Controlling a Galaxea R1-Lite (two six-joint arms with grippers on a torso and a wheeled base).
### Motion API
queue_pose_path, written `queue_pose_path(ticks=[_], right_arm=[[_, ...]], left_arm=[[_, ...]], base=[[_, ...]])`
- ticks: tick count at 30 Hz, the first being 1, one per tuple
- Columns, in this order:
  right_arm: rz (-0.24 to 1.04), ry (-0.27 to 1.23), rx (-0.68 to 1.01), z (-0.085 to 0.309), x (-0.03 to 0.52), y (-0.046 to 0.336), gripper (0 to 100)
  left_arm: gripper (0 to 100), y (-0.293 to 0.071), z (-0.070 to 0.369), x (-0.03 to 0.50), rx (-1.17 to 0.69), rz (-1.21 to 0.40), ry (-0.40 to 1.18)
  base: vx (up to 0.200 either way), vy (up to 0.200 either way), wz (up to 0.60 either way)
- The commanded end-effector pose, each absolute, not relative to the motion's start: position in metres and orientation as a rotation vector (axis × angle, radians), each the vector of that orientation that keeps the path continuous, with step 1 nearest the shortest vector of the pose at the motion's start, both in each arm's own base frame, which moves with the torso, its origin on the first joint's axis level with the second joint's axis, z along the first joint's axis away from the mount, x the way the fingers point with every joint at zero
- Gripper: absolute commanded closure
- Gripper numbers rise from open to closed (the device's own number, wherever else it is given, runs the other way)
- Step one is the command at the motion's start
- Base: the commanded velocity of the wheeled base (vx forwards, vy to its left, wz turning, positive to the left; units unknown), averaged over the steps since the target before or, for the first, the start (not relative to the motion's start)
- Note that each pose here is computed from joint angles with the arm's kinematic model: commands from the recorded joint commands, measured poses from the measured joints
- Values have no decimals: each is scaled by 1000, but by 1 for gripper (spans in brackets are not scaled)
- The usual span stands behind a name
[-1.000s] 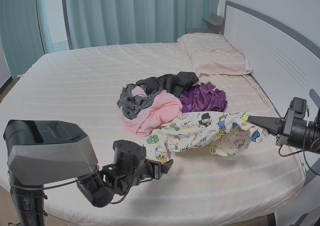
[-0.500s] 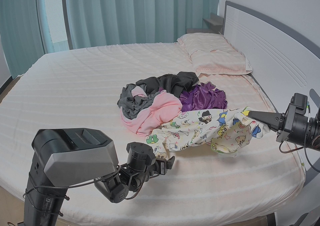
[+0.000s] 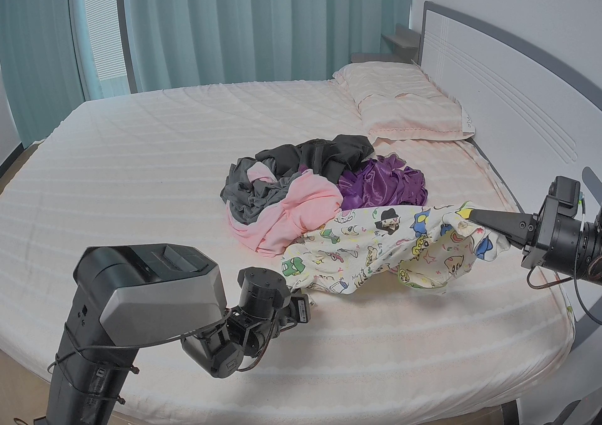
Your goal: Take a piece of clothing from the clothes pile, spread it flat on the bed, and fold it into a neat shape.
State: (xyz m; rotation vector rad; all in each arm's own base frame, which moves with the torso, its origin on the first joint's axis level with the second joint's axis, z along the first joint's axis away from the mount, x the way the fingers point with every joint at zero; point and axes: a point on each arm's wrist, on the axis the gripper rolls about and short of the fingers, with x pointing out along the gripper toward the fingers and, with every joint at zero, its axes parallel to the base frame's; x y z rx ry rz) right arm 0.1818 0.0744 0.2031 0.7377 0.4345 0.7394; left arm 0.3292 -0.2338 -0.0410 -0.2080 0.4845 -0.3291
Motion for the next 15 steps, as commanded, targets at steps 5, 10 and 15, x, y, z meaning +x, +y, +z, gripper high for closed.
queue_pose_path(ticks=[5,10,15], right_arm=[[671,457,751,194,192,66,100],[613,537,742,172,208,67,100],[609,544,664,162,224,91,100]], left_arm=[[100,-198,17,295,-240,-317,432],[100,-176,83,275,-351,-322,295],[100,-174,145,255,-475,-364,163]], base=[[0,0,0],[0,0,0],[0,0,0]])
